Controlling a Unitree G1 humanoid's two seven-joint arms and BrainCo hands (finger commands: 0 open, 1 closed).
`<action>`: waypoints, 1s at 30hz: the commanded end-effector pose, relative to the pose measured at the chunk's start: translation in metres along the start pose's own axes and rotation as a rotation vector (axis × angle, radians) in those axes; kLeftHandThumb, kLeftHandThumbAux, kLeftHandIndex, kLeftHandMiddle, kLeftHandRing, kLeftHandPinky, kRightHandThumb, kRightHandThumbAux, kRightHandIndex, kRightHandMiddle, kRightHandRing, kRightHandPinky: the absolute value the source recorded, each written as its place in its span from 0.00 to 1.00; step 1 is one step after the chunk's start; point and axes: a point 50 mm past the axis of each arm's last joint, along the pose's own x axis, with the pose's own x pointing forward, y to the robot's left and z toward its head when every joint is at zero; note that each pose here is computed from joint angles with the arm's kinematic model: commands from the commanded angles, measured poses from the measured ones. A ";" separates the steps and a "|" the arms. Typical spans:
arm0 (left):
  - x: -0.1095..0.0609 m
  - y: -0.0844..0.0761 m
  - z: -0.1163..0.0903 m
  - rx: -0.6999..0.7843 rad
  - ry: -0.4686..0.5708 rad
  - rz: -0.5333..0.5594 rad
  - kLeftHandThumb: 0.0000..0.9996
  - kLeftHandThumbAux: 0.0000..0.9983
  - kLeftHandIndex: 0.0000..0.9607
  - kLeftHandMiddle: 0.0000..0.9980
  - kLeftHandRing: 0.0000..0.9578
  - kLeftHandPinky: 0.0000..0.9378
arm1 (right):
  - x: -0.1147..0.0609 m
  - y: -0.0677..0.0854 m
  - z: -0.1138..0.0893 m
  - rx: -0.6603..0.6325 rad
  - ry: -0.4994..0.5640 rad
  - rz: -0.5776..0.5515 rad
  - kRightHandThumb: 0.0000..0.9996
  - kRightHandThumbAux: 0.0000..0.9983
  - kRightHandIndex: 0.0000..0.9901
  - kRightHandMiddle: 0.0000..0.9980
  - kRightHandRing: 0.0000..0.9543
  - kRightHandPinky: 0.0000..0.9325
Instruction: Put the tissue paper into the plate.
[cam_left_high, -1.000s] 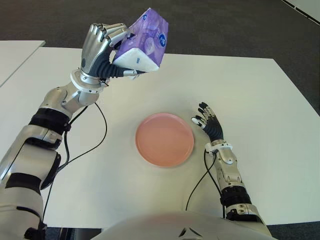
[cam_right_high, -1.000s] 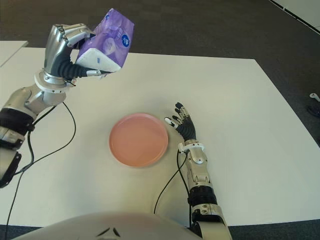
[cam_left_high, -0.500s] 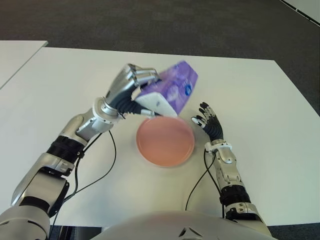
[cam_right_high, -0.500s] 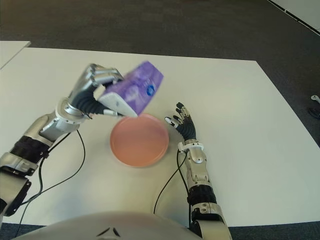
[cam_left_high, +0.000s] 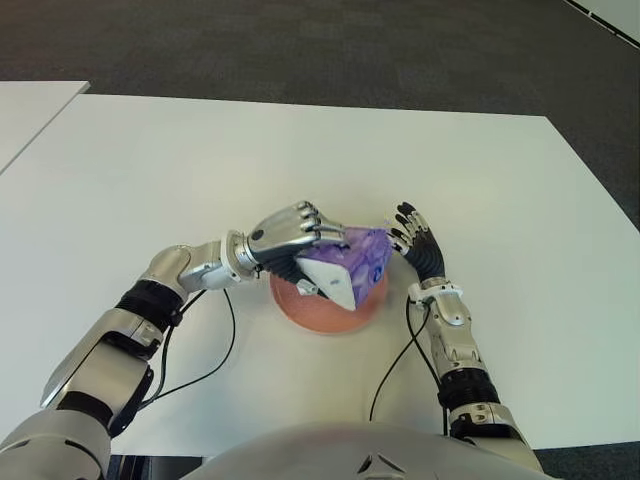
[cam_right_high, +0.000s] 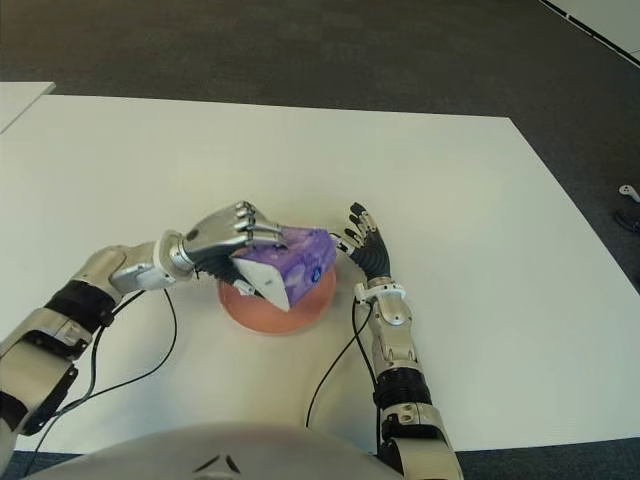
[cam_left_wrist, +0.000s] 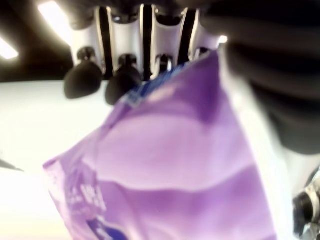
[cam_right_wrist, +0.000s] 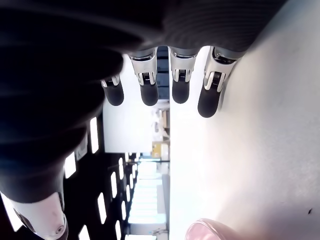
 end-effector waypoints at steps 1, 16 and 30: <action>-0.009 -0.013 -0.002 0.050 0.022 -0.112 0.85 0.67 0.41 0.53 0.87 0.84 | -0.022 0.000 -0.036 0.021 0.180 -0.007 0.00 0.71 0.00 0.00 0.00 0.00; -0.014 -0.040 -0.006 0.177 0.081 -0.335 0.85 0.67 0.41 0.53 0.86 0.84 | -0.022 0.000 -0.036 0.017 0.186 -0.016 0.00 0.70 0.00 0.00 0.00 0.00; -0.017 -0.049 -0.012 0.286 0.045 -0.291 0.85 0.67 0.41 0.53 0.87 0.85 | -0.022 0.000 -0.036 0.029 0.186 -0.007 0.00 0.71 0.00 0.00 0.00 0.00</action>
